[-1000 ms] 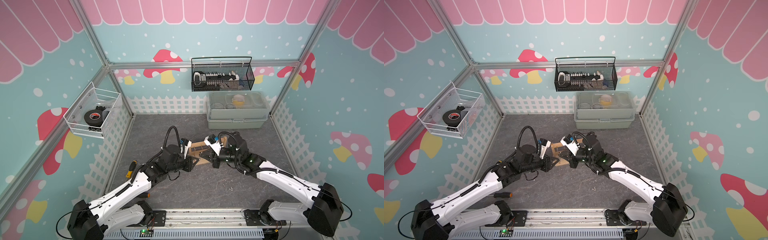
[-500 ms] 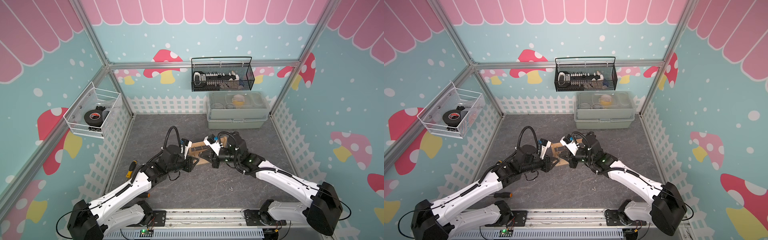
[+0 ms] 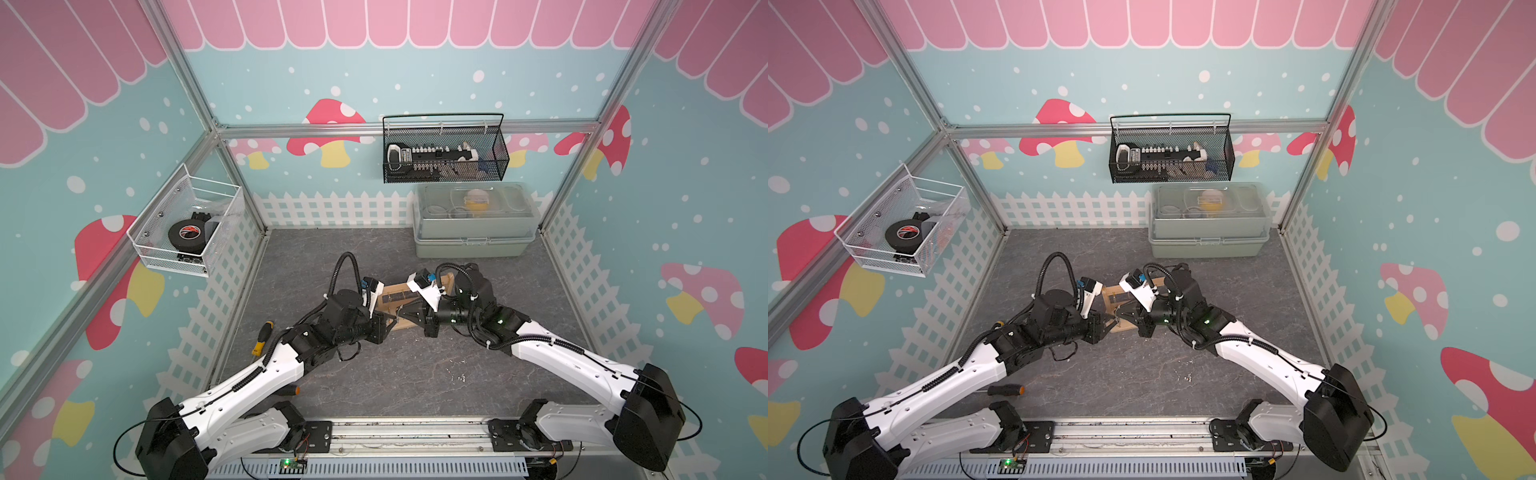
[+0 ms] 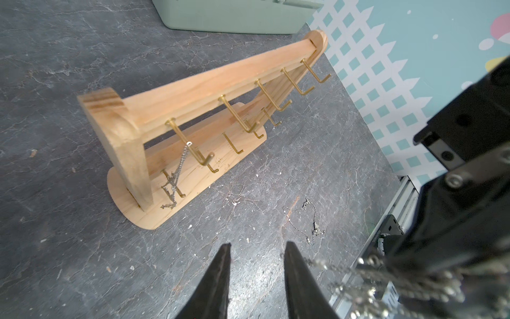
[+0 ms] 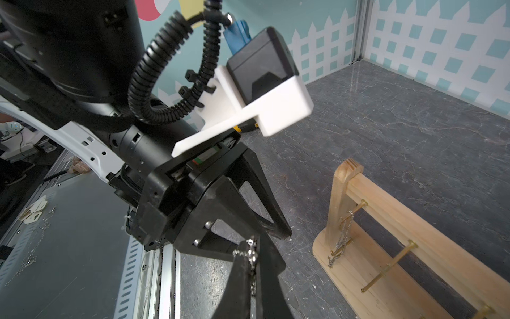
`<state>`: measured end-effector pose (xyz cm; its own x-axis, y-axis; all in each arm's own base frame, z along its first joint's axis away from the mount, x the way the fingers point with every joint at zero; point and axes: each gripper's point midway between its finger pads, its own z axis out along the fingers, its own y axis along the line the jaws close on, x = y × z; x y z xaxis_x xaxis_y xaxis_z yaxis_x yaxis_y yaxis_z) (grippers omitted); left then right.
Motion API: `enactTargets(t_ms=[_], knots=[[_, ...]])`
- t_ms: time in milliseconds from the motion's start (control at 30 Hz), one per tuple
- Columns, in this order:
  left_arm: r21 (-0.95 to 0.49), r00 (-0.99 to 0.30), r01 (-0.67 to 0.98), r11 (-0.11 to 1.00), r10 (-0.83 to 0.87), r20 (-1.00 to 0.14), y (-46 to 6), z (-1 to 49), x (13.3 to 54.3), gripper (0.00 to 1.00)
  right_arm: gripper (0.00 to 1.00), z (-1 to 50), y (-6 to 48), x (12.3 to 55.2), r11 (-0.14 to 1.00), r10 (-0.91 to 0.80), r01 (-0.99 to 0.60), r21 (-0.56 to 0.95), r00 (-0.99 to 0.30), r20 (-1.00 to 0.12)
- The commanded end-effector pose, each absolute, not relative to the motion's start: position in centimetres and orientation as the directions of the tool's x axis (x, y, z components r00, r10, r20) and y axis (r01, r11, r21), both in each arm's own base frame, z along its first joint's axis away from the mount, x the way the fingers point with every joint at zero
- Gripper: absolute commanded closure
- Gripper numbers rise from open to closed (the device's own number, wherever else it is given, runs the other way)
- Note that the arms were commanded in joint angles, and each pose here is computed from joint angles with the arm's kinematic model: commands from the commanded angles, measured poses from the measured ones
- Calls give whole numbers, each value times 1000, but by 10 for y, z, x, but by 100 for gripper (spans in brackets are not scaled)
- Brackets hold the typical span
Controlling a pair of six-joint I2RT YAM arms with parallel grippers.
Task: Hang the necklace on the jewelry display stand
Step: Pick up the necklace from the center of the board.
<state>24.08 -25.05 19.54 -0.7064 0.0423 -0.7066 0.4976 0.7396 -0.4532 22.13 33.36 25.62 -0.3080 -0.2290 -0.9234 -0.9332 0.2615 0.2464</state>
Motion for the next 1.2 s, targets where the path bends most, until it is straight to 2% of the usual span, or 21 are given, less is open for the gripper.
enactTargets(t_ms=[0, 567, 1167], knots=[[-433, -663, 533, 727, 42, -747, -255, 213, 245, 67, 96, 248, 335, 221, 246, -236, -934, 260, -318, -918], [-421, -666, 535, 733, 59, -744, -250, 209, 236, 67, 96, 249, 329, 229, 292, -242, -928, 231, -305, -921], [-392, -652, 527, 754, 63, -756, -248, 210, 241, 67, 96, 248, 333, 219, 234, -246, -938, 255, -311, -918]])
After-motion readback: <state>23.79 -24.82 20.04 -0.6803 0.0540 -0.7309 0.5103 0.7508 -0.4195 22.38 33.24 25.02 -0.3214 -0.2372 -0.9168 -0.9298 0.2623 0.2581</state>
